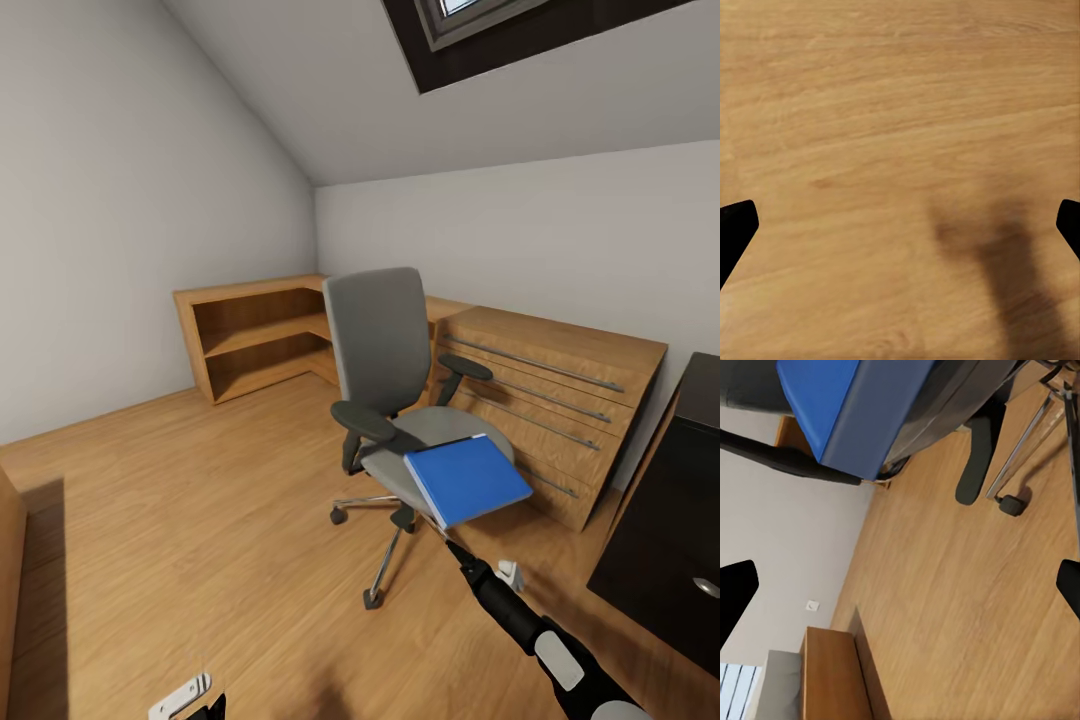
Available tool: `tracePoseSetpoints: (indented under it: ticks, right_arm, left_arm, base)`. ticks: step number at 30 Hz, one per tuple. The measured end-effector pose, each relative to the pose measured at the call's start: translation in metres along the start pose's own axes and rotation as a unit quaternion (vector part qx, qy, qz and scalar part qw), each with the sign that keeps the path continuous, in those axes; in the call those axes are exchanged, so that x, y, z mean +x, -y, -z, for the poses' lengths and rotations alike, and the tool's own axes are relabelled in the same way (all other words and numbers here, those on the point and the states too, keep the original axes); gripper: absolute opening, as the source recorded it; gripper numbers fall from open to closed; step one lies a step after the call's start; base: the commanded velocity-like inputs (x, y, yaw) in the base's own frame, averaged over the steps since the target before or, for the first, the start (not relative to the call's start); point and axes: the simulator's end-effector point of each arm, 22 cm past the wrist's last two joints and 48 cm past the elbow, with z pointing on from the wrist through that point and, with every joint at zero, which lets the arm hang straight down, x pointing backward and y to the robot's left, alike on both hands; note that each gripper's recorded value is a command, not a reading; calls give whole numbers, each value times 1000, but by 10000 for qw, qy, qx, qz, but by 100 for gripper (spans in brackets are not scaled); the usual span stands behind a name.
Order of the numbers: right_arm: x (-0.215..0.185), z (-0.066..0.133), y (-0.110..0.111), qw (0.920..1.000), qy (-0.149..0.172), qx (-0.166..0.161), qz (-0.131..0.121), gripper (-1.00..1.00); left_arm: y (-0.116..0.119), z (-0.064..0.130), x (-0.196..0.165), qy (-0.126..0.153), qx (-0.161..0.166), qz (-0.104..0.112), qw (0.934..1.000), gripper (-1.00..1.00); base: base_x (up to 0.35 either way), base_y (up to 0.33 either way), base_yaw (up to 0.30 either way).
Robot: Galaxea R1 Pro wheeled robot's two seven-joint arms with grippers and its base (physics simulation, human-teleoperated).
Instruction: In the bedroom, organize the workspace by keeping the computer under the desk, ensuring the monitor is on the desk, placing the keyboard on the desk next to the monitor, placing the mouse on the desk next to the keyboard, moving the folder from the swivel chair onto the desk next to the mouse, stacking the notebook on top of the folder with the pen on top of the notebook, and positioning the swivel chair next to the desk.
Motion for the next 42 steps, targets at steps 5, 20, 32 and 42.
tracePoseSetpoints:
  ticks: [5,20,32,42]
  right_arm:
    - [0,0,-1,10000,1,-14,2,100]
    - [3,0,-1,9999,-63,-23,-76,100]
    - [9,0,-2,9995,-232,-26,-235,100]
    - [9,0,-2,9994,-232,-33,-242,100]
  left_arm:
    - [0,0,-2,40,-1,5,10000,100]
    - [-2,0,-7,162,-16,36,9999,100]
    - [-2,0,-7,165,-16,39,9999,100]
    - [-2,0,-6,160,-19,38,9999,100]
  base:
    - [133,0,0]
    - [94,0,0]
    - [2,0,0]
    - [0,0,0]
